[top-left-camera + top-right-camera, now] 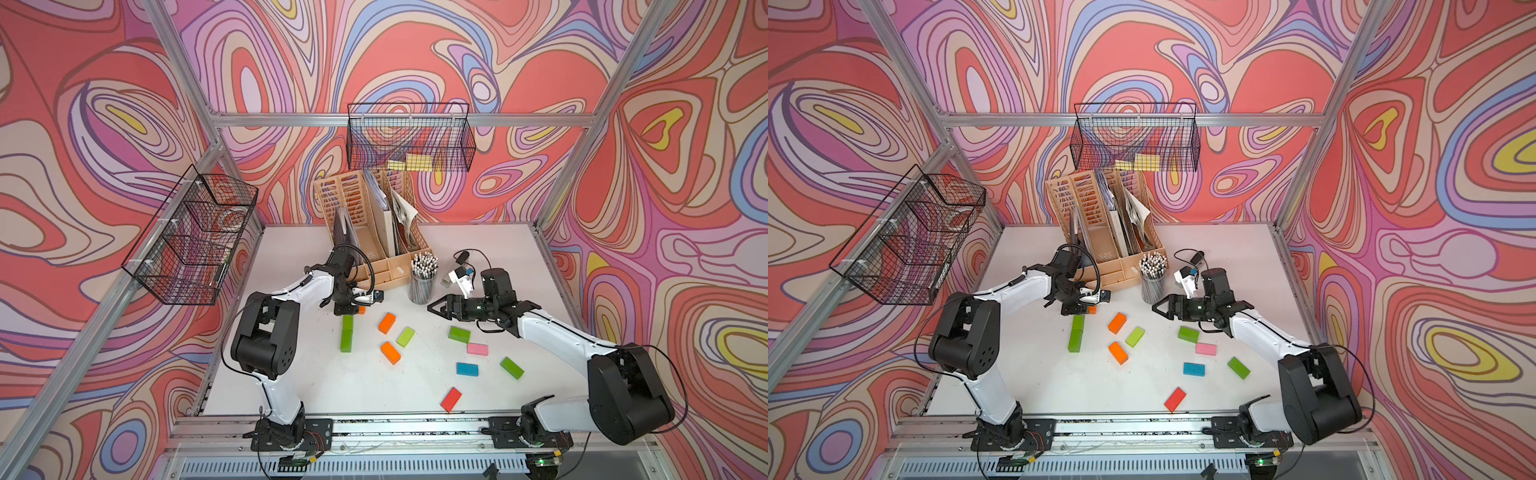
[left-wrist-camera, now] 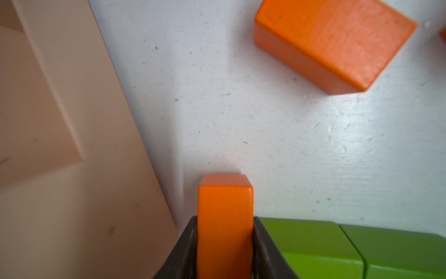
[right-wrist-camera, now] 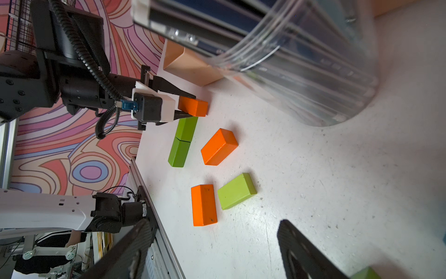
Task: Assemble the letter c with building blocks
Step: Assemble the building block at the center of the board.
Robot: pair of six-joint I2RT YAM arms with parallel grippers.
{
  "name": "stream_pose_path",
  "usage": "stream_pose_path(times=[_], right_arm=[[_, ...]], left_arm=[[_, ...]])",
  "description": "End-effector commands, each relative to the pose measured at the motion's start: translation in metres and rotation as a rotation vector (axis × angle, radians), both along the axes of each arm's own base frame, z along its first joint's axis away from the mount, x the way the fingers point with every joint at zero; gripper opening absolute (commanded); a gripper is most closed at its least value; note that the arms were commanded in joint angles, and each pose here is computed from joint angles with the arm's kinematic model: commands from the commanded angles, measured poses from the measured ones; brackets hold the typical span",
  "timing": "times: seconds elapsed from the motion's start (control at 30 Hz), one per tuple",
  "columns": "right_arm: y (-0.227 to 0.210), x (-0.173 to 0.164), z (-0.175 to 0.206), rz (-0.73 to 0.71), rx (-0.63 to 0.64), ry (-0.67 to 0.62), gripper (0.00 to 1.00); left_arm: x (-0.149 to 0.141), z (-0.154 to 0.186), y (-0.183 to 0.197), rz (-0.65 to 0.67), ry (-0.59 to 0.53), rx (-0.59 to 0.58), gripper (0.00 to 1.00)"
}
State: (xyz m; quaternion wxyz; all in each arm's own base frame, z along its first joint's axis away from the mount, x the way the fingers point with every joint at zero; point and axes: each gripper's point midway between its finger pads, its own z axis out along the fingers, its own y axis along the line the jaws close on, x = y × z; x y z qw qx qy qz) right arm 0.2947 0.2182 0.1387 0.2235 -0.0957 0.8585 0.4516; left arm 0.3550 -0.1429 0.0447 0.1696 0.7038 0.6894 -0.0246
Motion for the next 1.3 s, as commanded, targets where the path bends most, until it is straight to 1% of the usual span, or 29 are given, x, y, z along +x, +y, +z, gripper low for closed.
stream_pose_path(times=[0.0, 0.2, 0.27, 0.33, 0.47, 0.53, 0.63, 0.73, 0.8, 0.9, 0.97, 1.03, 1.1, 1.13, 1.2, 1.27], right_arm=[[0.001, -0.004, 0.002, 0.009, 0.011, -0.009, 0.86], [0.001, -0.004, 0.003, 0.008, 0.011, -0.01, 0.86], [0.001, -0.004, 0.002, 0.008, 0.01, -0.009, 0.86], [0.001, -0.004, 0.003, 0.009, 0.011, -0.011, 0.86], [0.001, -0.004, 0.004, 0.009, 0.011, -0.014, 0.86], [0.0, -0.004, 0.004, 0.007, 0.01, -0.016, 0.86], [0.0, -0.004, 0.004, 0.007, 0.008, -0.019, 0.86], [0.0, -0.004, 0.004, 0.005, 0.007, -0.02, 0.86], [0.0, -0.003, 0.005, 0.004, 0.007, -0.022, 0.86], [0.0, -0.003, 0.005, 0.001, 0.006, -0.024, 0.86], [-0.001, -0.003, 0.004, 0.001, 0.004, -0.023, 0.86], [-0.001, -0.003, 0.003, -0.001, 0.001, -0.022, 0.86], [-0.001, -0.002, 0.002, -0.005, -0.002, -0.02, 0.86], [-0.001, -0.003, 0.002, -0.004, -0.002, -0.02, 0.86], [-0.001, -0.003, 0.003, -0.005, -0.002, -0.022, 0.86], [-0.002, -0.003, 0.004, -0.006, -0.001, -0.025, 0.86]], left_arm=[[0.0, -0.001, -0.003, -0.03, 0.011, -0.002, 0.4], [0.001, 0.001, -0.004, -0.025, 0.002, -0.01, 0.43], [0.003, 0.004, -0.007, -0.019, -0.013, -0.029, 0.43], [0.004, 0.01, -0.011, -0.018, -0.029, -0.065, 0.43], [0.006, 0.033, -0.027, 0.004, -0.079, -0.184, 0.43], [0.006, 0.045, -0.031, 0.041, -0.107, -0.239, 0.43], [0.001, 0.059, -0.034, 0.139, -0.121, -0.324, 0.43], [-0.003, 0.073, -0.034, 0.292, -0.123, -0.421, 0.42], [-0.004, 0.084, -0.032, 0.418, -0.139, -0.508, 0.36], [-0.016, 0.096, -0.029, 0.536, -0.134, -0.611, 0.28], [-0.02, 0.103, -0.023, 0.639, -0.131, -0.668, 0.27], [-0.022, 0.105, -0.011, 0.784, -0.13, -0.702, 0.28], [-0.02, 0.104, 0.009, 0.979, -0.14, -0.712, 0.32], [-0.021, 0.101, 0.017, 1.055, -0.134, -0.702, 0.32], [-0.025, 0.09, 0.034, 1.236, -0.094, -0.65, 0.34], [-0.033, 0.078, 0.046, 1.355, -0.036, -0.553, 0.32]])
